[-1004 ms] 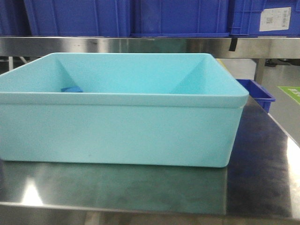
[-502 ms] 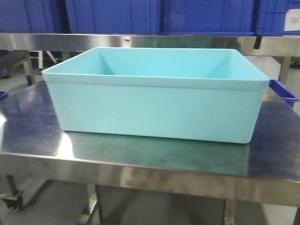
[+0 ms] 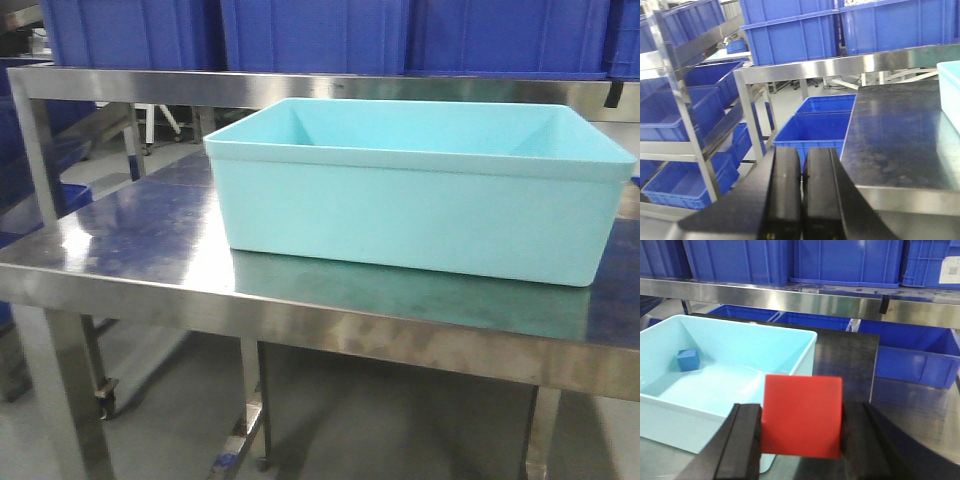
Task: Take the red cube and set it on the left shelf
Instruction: 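Back the base away from the table, turning toward the room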
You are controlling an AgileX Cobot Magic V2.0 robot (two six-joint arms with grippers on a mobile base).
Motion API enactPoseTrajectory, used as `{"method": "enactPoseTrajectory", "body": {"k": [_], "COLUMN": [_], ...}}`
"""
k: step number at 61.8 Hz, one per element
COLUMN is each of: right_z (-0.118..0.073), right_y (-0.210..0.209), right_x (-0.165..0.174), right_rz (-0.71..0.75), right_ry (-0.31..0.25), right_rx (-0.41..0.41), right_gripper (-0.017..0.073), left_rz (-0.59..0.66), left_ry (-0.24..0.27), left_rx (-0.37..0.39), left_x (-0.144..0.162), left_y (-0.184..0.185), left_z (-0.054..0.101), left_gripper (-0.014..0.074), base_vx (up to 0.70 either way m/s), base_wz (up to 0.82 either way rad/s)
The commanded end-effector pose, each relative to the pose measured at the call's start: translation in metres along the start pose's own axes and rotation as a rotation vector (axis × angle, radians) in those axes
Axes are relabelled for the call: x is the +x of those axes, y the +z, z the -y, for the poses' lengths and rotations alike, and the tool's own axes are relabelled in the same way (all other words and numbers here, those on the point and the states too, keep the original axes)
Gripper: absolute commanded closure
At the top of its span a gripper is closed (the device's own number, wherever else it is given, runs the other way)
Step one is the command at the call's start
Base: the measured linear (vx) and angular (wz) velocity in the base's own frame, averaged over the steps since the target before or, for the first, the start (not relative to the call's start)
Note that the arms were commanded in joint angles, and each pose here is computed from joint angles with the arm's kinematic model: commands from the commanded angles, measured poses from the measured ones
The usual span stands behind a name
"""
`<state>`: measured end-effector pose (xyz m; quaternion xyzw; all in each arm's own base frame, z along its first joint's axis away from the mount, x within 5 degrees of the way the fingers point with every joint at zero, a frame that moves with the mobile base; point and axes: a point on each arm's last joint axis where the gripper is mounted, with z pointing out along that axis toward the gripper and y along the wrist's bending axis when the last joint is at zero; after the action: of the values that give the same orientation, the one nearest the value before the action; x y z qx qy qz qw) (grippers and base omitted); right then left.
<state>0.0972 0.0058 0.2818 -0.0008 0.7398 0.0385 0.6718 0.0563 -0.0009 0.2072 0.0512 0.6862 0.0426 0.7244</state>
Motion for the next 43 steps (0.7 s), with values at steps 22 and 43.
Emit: {"method": "enactPoseTrajectory", "body": {"k": [22, 43], "right_z": [-0.0017, -0.0017], "right_y": [-0.0017, -0.0017], "right_x": [-0.0170, -0.0170], "right_rz": [0.109, 0.109], "right_ry": [-0.014, -0.014], "right_rx": [-0.014, -0.014], "right_gripper": [0.0501, 0.0501], "left_rz": [0.062, 0.062], "left_ry": [-0.005, -0.005], "left_rx": [-0.004, -0.004], "left_x": [-0.0004, -0.0004], "left_y": [0.0009, 0.0009], "left_z": [0.0001, 0.0001], "left_gripper": [0.0488, 0.0488], "base_vx": [-0.06, -0.06], "base_wz": [0.27, 0.47]}}
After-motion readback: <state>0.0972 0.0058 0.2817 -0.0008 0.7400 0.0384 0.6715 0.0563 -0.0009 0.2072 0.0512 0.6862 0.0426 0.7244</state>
